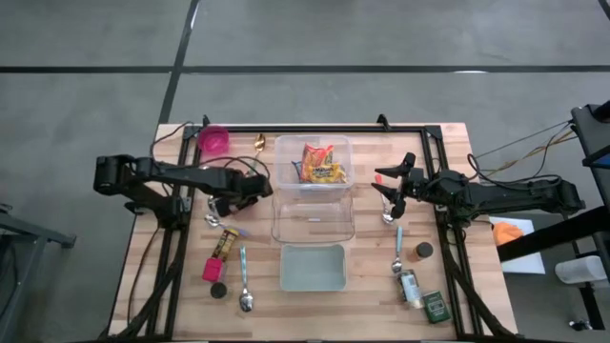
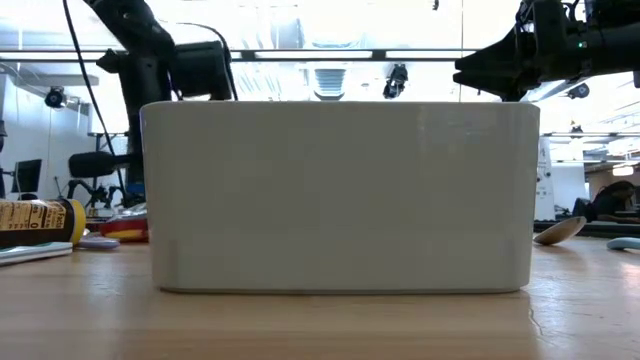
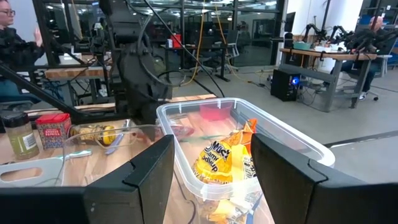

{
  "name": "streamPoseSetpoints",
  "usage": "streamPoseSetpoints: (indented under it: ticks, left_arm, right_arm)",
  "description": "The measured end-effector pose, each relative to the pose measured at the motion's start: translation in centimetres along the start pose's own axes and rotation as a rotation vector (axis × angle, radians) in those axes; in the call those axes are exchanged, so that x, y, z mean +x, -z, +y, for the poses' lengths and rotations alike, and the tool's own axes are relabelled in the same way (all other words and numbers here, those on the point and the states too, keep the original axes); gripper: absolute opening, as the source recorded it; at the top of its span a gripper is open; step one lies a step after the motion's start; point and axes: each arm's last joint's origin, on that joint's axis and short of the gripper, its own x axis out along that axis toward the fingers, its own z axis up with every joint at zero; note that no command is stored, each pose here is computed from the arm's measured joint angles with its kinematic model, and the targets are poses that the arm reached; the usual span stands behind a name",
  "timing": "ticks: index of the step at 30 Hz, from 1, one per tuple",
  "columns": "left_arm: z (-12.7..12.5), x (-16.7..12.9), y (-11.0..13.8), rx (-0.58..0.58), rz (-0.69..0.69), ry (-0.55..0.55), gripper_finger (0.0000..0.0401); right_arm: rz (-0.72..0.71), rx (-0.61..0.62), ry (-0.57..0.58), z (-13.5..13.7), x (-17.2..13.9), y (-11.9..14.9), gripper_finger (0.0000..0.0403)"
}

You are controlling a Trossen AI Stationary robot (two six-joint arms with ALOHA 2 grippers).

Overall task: Pick & Place Food Item
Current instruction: Put the red noodle pack into the white bin

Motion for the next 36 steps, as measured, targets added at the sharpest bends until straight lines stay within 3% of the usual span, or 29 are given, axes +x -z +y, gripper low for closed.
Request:
streamPoseSetpoints:
  ticks: [16, 28, 36]
  left_arm:
    - [-0.9, -7.3, -2.1, 0.203, -0.378, 0.366, 0.0003]
    - [-2.8, -12.2, -2.7, 0.649, -0.695, 0.65, 0.0003]
    - [-4.6, -12.6, -2.2, 0.802, -0.764, 0.774, 0.0003]
  right_arm:
    - [0.0, 0.0, 0.0, 0.0, 0.0, 0.0, 0.0211]
    - [0.0, 0.0, 0.0, 0.0, 0.0, 0.0, 0.0211]
    - [0.0, 0.0, 0.0, 0.0, 0.0, 0.0, 0.0211]
